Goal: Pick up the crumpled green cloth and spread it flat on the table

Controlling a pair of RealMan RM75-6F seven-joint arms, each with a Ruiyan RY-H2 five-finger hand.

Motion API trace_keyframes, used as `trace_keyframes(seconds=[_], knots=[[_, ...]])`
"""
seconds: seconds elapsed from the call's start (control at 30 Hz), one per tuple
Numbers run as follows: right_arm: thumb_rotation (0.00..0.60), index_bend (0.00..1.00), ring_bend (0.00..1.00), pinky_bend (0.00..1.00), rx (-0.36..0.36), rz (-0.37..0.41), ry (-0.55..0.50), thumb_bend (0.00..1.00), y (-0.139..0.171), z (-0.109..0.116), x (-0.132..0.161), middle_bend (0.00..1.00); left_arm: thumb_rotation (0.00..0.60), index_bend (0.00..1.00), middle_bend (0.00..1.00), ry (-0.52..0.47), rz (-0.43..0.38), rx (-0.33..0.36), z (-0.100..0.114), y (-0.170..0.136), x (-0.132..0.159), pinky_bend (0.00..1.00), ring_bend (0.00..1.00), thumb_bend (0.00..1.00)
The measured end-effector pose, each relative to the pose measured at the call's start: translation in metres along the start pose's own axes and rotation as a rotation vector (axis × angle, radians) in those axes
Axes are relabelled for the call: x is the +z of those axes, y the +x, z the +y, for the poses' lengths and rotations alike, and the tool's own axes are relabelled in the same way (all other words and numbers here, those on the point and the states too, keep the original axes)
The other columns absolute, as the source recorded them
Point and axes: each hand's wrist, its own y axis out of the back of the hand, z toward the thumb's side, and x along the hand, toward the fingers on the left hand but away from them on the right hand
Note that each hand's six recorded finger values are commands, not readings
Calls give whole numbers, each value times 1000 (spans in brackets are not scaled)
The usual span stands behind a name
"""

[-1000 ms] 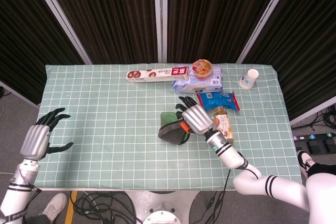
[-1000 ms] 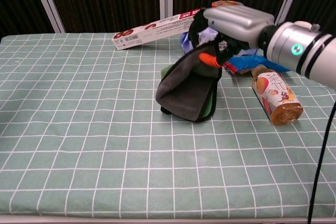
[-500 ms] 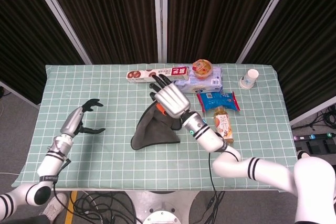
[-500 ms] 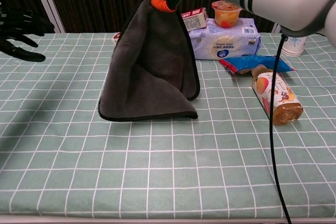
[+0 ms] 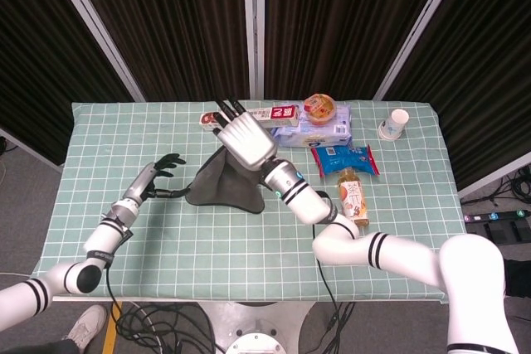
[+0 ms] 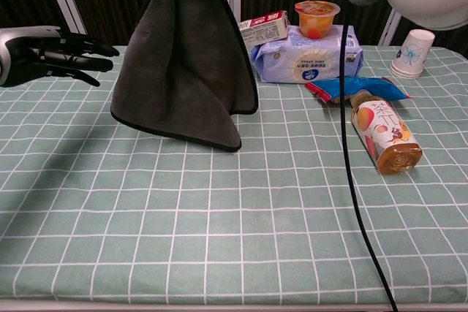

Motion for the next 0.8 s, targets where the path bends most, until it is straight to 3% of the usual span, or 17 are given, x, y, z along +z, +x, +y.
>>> trace_keyframes(seconds=[0.17, 0.23, 0.53, 0.8], knots=[[600, 654, 66, 114, -14, 31, 74, 553, -10, 9, 7, 240, 573, 318, 185, 6, 9, -14, -5, 7, -6, 258, 195, 15], [600, 653, 66, 114, -10, 47, 86, 551, -12, 8, 14, 240, 598, 369, 185, 7, 18, -22, -10, 9, -11, 257, 195, 19], [600, 654, 66, 113, 49, 64, 101, 553, -5, -22, 29, 241, 600, 580, 238, 19, 41, -36, -24, 7, -28, 258, 195, 65], [600, 654, 66, 114, 53, 48, 73, 558, -3, -26, 27, 240, 600, 582, 252, -4, 62, -51, -36, 11, -32, 257, 195, 79]])
